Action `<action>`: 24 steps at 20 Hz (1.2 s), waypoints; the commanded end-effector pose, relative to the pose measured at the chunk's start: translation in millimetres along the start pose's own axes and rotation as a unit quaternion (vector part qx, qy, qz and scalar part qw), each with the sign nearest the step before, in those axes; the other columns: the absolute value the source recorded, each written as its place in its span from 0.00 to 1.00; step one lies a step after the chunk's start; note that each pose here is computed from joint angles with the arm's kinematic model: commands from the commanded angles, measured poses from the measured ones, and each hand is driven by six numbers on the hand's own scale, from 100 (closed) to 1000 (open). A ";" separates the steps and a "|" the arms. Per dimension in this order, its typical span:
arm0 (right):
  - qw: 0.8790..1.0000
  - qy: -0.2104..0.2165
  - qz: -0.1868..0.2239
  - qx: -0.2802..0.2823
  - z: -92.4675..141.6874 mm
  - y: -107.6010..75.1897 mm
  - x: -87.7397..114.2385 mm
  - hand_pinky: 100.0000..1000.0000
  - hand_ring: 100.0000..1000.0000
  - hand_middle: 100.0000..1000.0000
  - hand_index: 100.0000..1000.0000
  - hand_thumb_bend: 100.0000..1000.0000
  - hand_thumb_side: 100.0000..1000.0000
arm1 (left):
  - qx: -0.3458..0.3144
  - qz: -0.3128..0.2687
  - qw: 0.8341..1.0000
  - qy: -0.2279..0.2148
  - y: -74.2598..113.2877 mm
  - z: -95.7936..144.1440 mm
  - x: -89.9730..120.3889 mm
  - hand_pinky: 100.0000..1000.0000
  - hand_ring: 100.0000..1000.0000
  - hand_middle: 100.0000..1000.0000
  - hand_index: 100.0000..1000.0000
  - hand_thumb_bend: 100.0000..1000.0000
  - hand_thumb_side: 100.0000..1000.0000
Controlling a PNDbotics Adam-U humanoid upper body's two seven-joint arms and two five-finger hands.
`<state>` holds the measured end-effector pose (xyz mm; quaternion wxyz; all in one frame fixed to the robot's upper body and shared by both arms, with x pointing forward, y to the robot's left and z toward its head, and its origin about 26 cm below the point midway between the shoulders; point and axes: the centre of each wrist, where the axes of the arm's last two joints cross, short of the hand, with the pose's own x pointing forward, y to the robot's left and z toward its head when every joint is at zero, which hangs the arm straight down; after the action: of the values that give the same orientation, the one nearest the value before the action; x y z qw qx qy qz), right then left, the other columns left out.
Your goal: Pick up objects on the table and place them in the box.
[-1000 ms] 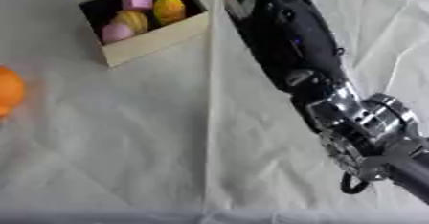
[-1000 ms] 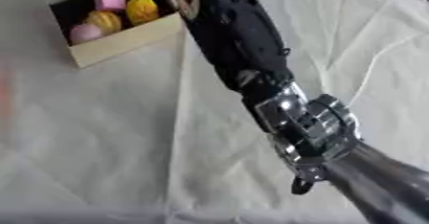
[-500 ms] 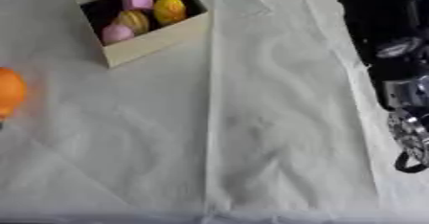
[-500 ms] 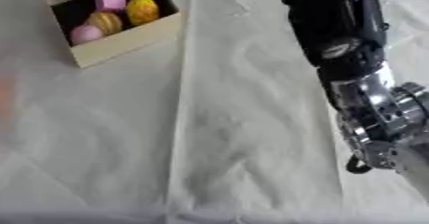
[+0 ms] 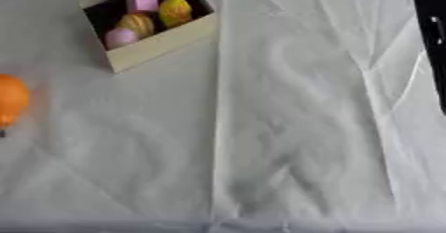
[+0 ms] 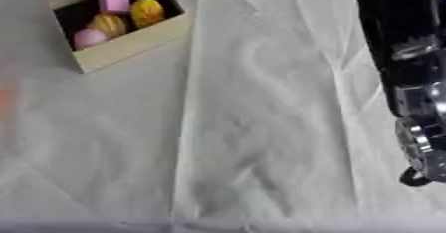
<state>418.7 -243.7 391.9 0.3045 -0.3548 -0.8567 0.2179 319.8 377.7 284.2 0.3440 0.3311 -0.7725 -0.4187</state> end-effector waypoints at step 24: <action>1.000 0.018 0.008 0.006 0.6 5.8 -6.8 0.81 0.86 0.67 0.88 0.00 0.39 | -0.335 -0.181 0.924 0.032 21.5 -19.5 -13.6 0.89 0.92 0.85 0.92 0.48 0.00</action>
<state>428.6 -243.6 374.6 0.3332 -0.3565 -0.8440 0.2224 340.4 384.9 294.5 0.3805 0.3245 -0.5189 -0.6933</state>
